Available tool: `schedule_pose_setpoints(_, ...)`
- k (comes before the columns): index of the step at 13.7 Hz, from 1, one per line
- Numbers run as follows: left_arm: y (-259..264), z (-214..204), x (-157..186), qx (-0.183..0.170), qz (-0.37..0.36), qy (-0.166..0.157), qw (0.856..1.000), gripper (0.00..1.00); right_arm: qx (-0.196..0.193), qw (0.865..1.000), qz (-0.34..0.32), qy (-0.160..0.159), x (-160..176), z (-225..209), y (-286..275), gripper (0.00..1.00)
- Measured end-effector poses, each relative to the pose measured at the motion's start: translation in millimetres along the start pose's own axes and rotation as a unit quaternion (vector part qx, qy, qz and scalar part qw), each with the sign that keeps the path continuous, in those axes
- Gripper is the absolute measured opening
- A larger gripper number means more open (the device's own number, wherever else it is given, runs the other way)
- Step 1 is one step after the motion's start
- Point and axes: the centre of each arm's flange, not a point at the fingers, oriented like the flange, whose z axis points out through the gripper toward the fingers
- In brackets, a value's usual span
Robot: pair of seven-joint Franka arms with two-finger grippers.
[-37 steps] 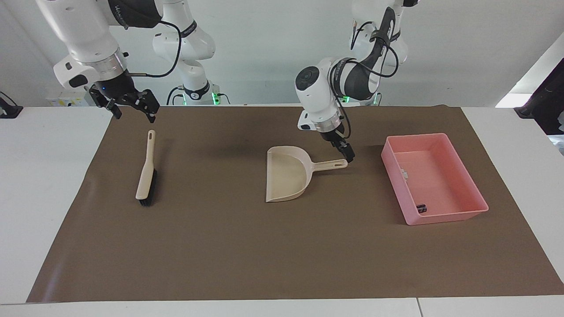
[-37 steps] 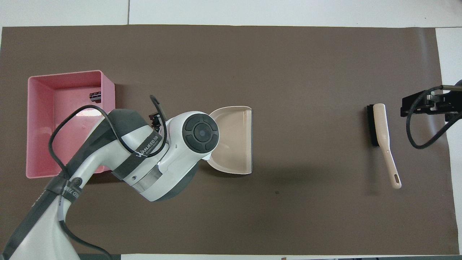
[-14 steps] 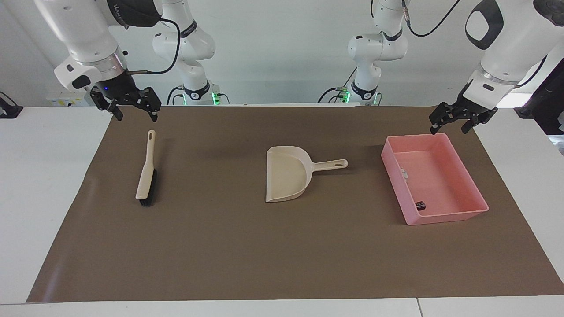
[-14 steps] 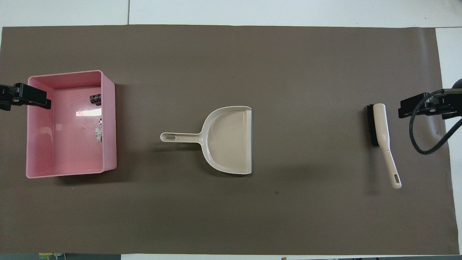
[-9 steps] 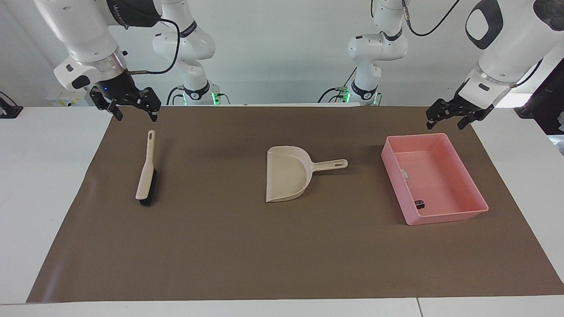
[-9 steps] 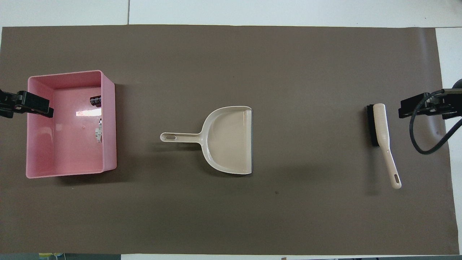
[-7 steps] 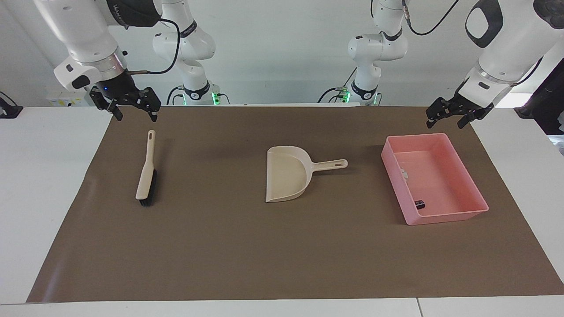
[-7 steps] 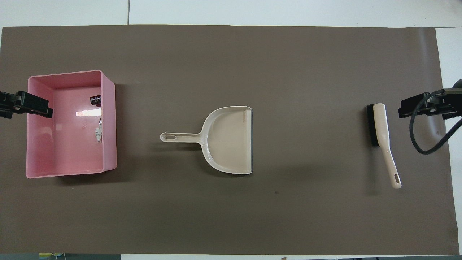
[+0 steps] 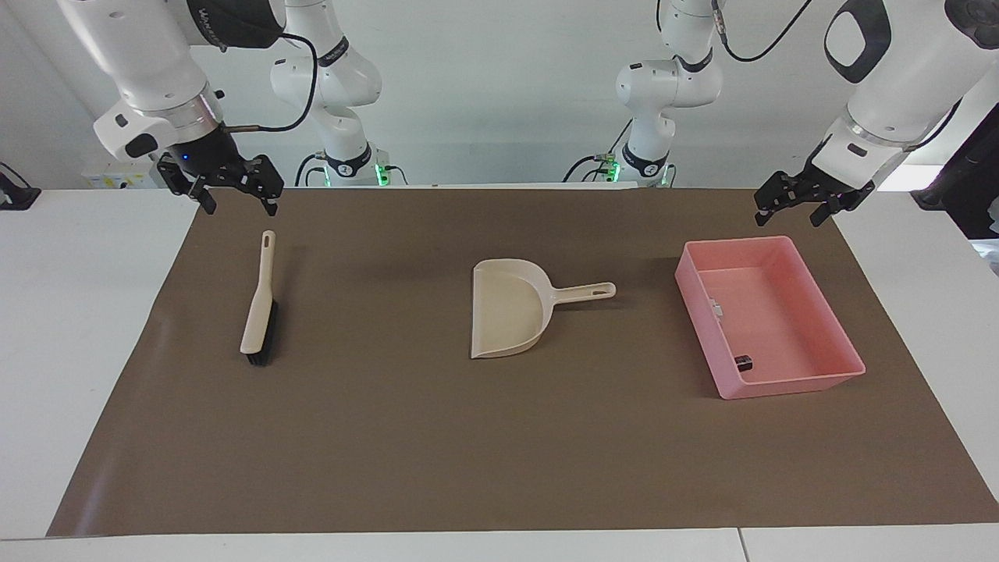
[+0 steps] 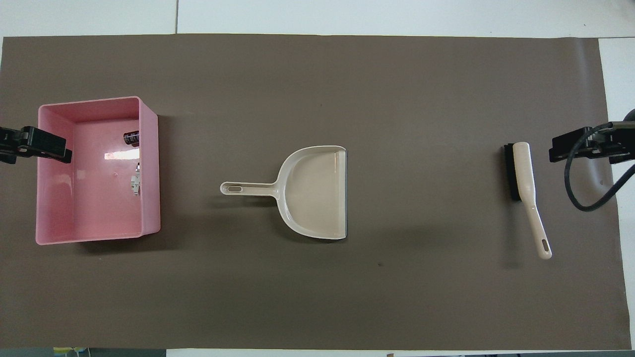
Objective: Clean e-waste and dump in bin
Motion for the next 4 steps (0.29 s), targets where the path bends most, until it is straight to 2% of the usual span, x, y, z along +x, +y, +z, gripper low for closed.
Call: schedule_pose_setpoints(4, -2.3, -0.1, -0.1, 0.000, -0.002, 0.000, 1.000, 1.00, 0.000, 1.000, 0.000, 0.000, 0.1, 0.1, 0.1, 1.00)
